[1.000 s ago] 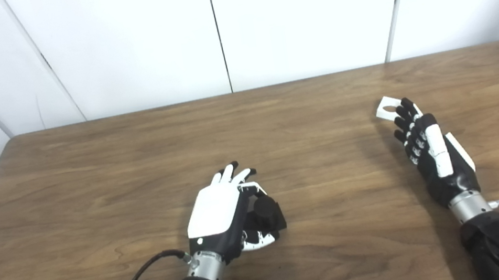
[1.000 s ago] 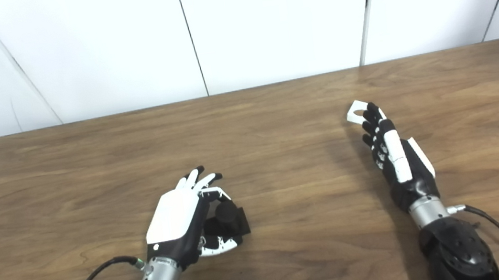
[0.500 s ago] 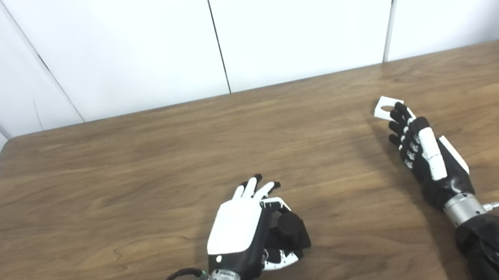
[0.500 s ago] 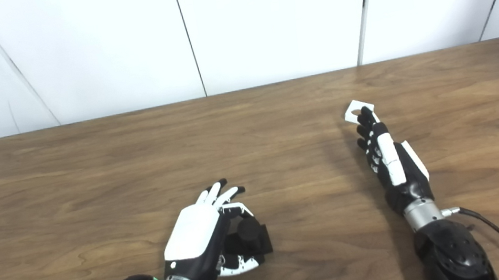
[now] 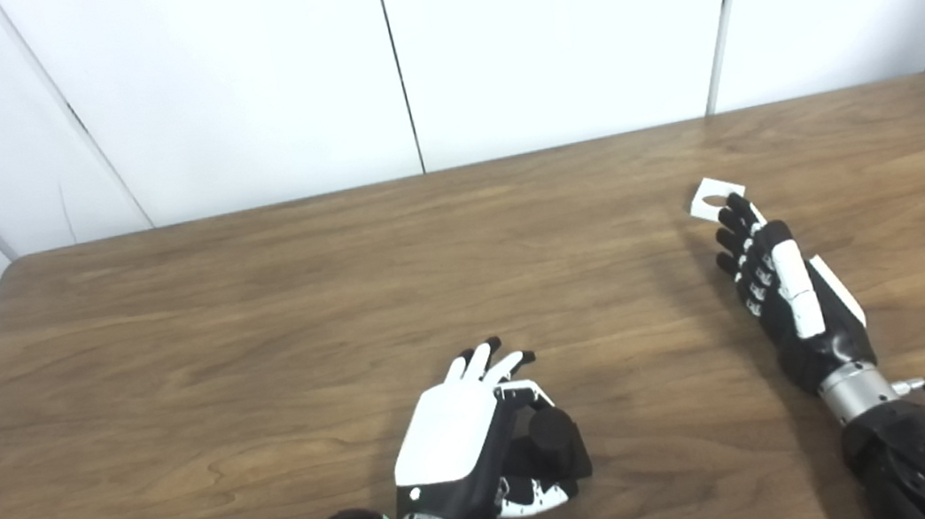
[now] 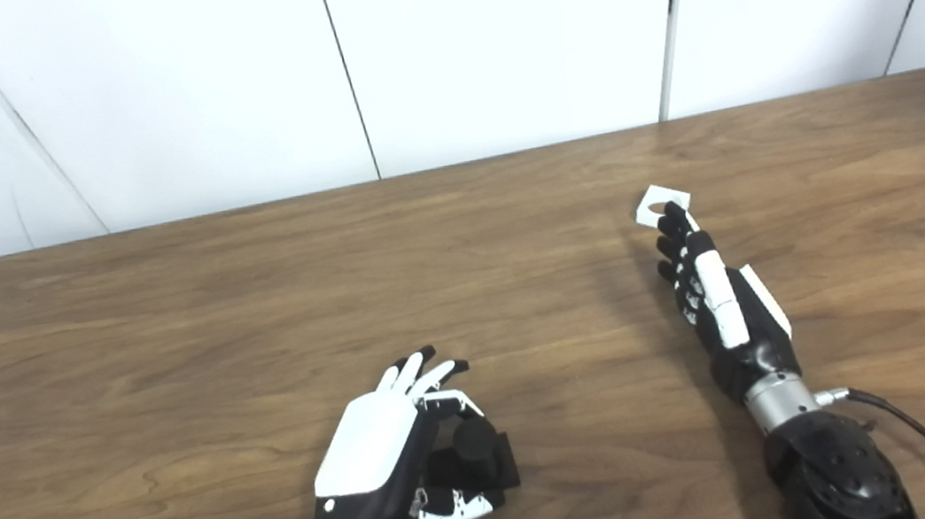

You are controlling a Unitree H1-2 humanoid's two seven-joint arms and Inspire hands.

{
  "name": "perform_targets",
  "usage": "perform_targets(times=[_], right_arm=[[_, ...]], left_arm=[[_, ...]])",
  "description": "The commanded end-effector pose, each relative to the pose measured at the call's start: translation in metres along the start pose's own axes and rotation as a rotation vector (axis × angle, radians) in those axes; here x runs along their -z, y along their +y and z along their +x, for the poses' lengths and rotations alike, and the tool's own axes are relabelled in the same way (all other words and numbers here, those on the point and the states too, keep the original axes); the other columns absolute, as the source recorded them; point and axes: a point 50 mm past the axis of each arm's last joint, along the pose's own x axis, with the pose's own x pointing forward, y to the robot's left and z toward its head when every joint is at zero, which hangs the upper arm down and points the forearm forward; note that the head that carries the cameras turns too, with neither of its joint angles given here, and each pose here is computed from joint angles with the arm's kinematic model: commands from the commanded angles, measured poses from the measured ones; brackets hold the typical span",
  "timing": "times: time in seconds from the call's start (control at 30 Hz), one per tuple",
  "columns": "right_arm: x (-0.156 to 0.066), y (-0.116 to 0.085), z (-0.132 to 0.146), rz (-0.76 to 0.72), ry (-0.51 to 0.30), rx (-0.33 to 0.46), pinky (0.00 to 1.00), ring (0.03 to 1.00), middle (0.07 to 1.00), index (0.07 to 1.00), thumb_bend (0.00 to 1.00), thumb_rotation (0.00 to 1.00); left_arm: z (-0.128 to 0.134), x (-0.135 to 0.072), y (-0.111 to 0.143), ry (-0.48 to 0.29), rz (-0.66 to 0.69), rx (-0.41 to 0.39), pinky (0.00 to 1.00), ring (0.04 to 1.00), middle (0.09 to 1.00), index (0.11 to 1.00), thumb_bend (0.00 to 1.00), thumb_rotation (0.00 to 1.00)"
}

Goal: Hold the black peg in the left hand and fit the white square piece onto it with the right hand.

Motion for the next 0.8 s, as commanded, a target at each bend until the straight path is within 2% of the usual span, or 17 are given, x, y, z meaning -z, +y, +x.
perform_targets(times=[0.0,0.77], right_arm=[[0.004,0.004,-0.004,0.014,0.003,0.002,1.0,1.0,1.0,1.0,0.62,1.0],[-0.01,0.003,0.005,0.018,-0.032,0.001,1.0,1.0,1.0,1.0,0.59,1.0]], left_arm=[[-0.003,0.0,-0.002,-0.016,0.001,0.025,1.0,1.0,0.908,0.489,0.52,0.07],[-0.001,0.006,-0.002,0.006,0.009,0.02,0.99,1.0,0.91,0.489,0.52,0.07]])
